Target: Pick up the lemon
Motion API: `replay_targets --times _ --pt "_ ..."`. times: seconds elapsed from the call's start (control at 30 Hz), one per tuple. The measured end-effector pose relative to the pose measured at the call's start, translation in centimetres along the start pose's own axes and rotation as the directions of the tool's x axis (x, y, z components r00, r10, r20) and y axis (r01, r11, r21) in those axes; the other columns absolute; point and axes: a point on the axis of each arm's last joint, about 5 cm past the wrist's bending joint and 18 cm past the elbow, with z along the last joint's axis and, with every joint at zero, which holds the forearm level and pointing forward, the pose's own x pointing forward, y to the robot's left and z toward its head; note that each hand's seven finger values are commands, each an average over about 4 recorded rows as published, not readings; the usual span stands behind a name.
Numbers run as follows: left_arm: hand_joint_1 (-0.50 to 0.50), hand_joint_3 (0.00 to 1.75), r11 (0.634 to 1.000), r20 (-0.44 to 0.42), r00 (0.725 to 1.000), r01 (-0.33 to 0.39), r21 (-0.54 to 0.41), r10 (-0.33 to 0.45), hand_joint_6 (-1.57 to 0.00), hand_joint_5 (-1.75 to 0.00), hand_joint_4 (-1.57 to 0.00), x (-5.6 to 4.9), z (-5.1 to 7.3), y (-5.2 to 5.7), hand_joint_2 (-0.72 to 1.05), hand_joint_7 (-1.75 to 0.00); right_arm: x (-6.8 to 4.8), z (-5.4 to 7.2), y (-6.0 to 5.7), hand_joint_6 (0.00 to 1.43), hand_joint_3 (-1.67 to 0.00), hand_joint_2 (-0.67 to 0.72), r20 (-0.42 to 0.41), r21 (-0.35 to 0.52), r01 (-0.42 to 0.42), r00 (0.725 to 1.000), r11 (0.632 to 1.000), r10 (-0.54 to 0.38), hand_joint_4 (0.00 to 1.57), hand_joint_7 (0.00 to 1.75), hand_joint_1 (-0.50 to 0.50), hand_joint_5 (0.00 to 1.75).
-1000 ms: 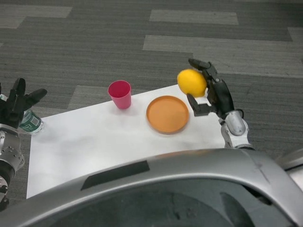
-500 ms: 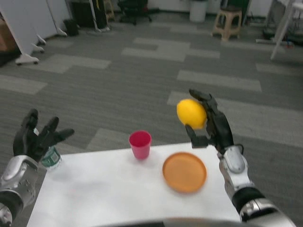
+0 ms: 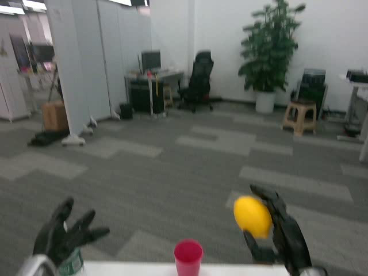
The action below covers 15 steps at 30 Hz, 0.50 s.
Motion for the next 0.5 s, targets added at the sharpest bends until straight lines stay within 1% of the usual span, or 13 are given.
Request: replay_targets --times 0.23,0.37,0.5 --pt "0.5 0.09 1.0 -0.003 1.0 0.003 0.003 -0.003 0.0 0.0 0.0 -0.02 -0.04 -0.03 0.96 0.0 -0.02 -0.02 0.0 0.06 -1.19 -0.6 -0.002 0.0 0.001 1.0 1.0 -0.001 0.03 0.63 -0.04 1.26" --pt "0.5 0.09 1.0 -0.003 1.0 0.003 0.003 -0.003 0.0 0.0 0.0 -0.03 -0.05 -0.03 0.96 0.0 -0.02 -0.02 0.0 0.09 -1.19 -0.6 -0.002 0.0 0.001 1.0 1.0 -0.001 0.03 0.63 -0.04 1.26" --pt "0.5 0.09 1.0 -0.004 1.0 0.002 0.003 -0.002 0.0 0.0 0.0 -0.05 -0.08 -0.01 0.96 0.0 -0.02 -0.02 0.0 0.09 -1.19 -0.6 -0.002 0.0 0.002 1.0 1.0 -0.002 0.03 0.63 -0.04 1.26"
